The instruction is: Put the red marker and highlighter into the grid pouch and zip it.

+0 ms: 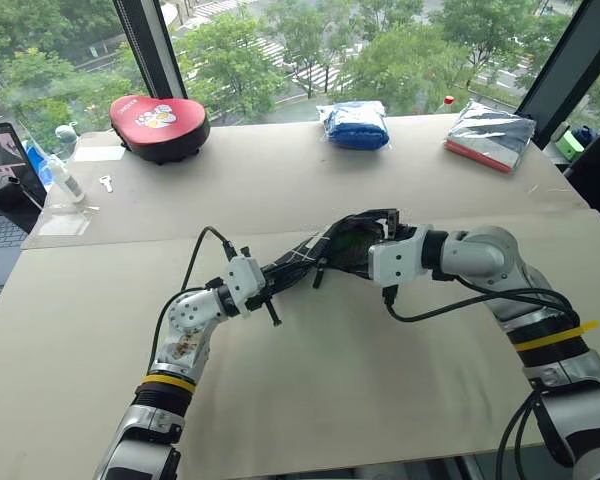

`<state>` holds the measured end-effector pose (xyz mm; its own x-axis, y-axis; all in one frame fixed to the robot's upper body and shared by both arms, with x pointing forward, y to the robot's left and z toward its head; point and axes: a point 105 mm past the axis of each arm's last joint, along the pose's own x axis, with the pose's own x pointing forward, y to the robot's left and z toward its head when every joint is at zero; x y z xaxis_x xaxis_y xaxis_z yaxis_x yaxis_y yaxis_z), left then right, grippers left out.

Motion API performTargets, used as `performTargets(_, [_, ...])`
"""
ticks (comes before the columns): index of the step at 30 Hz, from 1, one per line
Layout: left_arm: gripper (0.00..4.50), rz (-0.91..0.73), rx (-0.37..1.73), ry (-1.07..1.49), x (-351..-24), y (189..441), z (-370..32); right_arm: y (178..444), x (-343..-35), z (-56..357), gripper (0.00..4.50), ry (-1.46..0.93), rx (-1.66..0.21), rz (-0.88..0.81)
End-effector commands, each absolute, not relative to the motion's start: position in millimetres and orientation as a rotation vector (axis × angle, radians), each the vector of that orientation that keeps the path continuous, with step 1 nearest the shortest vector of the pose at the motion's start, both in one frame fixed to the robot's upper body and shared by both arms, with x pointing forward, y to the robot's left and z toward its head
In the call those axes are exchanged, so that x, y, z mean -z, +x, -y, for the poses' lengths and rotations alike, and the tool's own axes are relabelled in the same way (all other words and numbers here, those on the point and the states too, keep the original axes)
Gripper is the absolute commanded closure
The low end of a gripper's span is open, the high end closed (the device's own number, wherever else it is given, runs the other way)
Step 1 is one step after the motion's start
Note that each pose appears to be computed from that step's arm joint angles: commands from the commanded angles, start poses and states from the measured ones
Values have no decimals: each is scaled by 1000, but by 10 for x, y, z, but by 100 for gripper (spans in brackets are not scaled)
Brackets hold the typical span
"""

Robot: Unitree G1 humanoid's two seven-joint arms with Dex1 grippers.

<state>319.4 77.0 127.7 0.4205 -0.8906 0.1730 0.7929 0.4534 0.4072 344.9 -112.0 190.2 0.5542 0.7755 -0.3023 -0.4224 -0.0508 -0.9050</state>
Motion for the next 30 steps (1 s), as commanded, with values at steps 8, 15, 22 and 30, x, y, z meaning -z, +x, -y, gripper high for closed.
performTargets(8, [450,431,1078,297,-1362,3177,-765,2699,-2392,1431,7,-302,-1195,24])
performTargets(15, [450,431,1088,297,-1360,3184,-753,2600,-1533,1323,7,-255,-1125,-287])
performTargets(22, [450,434,1098,298,-1369,3188,-734,2978,-1152,1031,7,-227,-922,-351])
performTargets(30, [450,434,1103,299,-1365,3184,-730,3219,-1329,693,7,-149,-899,-272])
